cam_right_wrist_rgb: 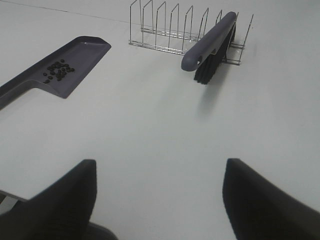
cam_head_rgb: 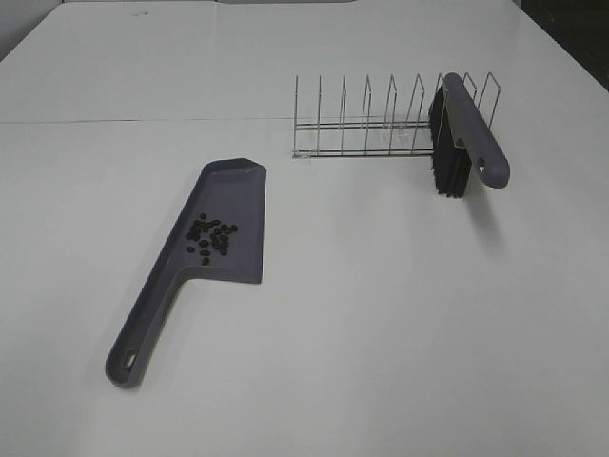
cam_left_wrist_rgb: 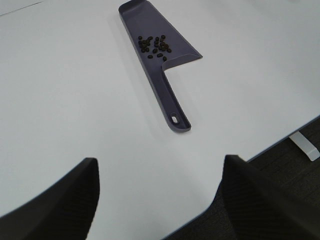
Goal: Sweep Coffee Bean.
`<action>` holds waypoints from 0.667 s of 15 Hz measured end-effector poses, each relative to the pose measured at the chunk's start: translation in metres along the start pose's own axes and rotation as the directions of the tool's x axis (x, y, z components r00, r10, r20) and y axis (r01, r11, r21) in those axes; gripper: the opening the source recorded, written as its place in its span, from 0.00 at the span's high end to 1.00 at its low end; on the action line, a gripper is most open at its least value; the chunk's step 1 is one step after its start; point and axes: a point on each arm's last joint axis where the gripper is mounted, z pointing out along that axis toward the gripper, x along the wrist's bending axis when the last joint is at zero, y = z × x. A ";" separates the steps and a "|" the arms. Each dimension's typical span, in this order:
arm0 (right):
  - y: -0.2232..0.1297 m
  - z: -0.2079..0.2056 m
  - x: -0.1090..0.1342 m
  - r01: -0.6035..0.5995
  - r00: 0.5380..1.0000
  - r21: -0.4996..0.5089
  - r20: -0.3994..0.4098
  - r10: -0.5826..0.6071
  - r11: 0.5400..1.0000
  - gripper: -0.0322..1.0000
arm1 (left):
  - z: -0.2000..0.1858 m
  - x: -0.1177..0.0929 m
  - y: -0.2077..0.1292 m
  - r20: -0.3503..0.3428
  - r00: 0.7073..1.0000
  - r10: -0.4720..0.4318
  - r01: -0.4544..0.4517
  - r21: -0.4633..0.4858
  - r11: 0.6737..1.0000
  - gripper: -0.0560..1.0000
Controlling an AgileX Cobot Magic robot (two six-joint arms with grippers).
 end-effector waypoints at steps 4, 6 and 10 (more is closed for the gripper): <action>0.000 0.000 0.000 0.000 1.000 0.000 0.000 0.000 1.000 0.31 | -0.009 0.001 -0.005 -0.169 0.978 -0.120 0.106 -0.085 0.991 0.34; 0.000 0.000 0.000 0.000 1.000 0.000 0.000 0.000 1.000 0.31 | -0.019 -0.002 -0.012 -0.256 0.950 -0.179 0.136 -0.175 0.975 0.34; 0.000 0.000 0.000 -0.015 1.000 0.001 0.024 0.015 1.000 0.31 | -0.020 -0.004 -0.014 -0.355 0.900 -0.253 0.186 -0.212 0.959 0.34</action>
